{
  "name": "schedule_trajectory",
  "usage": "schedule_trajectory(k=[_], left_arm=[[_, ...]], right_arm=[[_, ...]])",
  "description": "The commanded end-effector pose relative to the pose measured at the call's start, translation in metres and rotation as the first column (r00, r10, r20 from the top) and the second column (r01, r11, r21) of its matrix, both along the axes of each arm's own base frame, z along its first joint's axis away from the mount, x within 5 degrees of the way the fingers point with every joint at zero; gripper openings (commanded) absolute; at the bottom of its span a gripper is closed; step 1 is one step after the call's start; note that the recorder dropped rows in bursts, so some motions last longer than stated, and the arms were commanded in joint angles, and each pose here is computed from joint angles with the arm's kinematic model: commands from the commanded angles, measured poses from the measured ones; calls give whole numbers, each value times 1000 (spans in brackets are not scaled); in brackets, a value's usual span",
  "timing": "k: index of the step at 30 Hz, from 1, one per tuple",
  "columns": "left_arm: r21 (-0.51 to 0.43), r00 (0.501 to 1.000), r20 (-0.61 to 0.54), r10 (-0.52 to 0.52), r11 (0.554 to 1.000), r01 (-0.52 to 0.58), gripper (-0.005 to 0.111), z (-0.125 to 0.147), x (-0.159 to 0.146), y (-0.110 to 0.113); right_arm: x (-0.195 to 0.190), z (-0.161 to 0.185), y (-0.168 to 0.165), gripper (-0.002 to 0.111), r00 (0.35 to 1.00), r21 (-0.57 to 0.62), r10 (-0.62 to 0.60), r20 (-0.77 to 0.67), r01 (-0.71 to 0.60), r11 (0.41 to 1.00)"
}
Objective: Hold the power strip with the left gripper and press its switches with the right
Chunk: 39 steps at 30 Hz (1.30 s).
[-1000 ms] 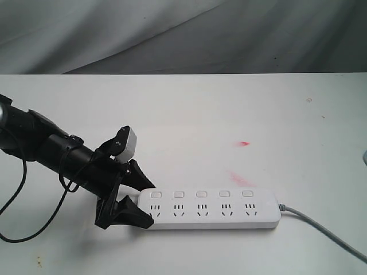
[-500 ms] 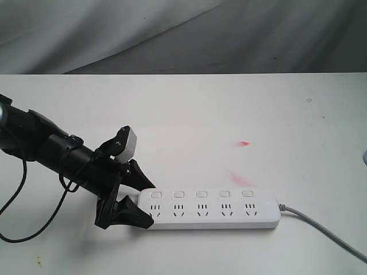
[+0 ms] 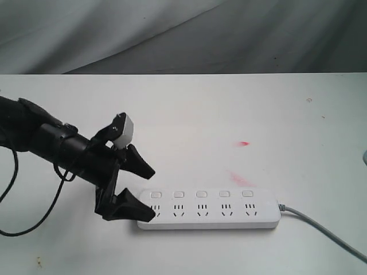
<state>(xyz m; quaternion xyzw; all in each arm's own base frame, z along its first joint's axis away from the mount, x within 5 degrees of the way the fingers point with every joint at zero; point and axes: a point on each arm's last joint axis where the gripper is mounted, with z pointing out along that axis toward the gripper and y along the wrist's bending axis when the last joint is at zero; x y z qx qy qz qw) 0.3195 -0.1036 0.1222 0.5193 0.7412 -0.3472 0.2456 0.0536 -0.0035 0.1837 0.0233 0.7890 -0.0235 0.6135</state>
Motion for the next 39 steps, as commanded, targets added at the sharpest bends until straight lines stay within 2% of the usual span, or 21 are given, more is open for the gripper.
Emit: schedule_trajectory(k=[1, 4, 7, 9, 13, 16, 18, 21, 22, 25, 28, 39], left_arm=[[-29, 988, 150, 32, 999, -27, 105, 59, -4, -1], [-24, 945, 313, 97, 995, -94, 105, 103, -9, 3], [-52, 869, 442, 222, 974, -223, 105, 148, -17, 10], [-117, 794, 508, 333, 940, -319, 105, 178, -25, 15], [-248, 599, 631, 493, 860, -447, 104, 232, -47, 29], [-303, 491, 691, 530, 830, -469, 100, 259, -68, 36], [-334, 439, 715, 543, 818, -468, 91, 272, -80, 40], [-373, 385, 741, 550, 814, -445, 64, 289, -100, 42], [-388, 364, 750, 553, 813, -434, 51, 296, -108, 43], [-419, 327, 764, 557, 813, -405, 24, 308, -127, 44], [-445, 286, 777, 561, 811, -380, 2, 318, -144, 46], [-516, 150, 805, 574, 803, -298, 1, 344, -200, 52]], right_arm=[[0, 0, 0, 0, 1000, 6, -9, 7, 9, 1000], [0, 0, 0, 0, 1000, 6, -9, 7, 9, 1000], [0, 0, 0, 0, 1000, 6, -9, 7, 9, 1000], [0, 0, 0, 0, 1000, 6, -9, 7, 9, 1000], [0, 0, 0, 0, 1000, 6, -9, 7, 9, 1000], [0, 0, 0, 0, 1000, 6, -9, 7, 9, 1000], [0, 0, 0, 0, 1000, 6, -9, 7, 9, 1000], [0, 0, 0, 0, 1000, 6, -9, 7, 9, 1000], [0, 0, 0, 0, 1000, 6, -9, 7, 9, 1000], [0, 0, 0, 0, 1000, 6, -9, 7, 9, 1000], [0, 0, 0, 0, 1000, 6, -9, 7, 9, 1000], [0, 0, 0, 0, 1000, 6, -9, 7, 9, 1000]])
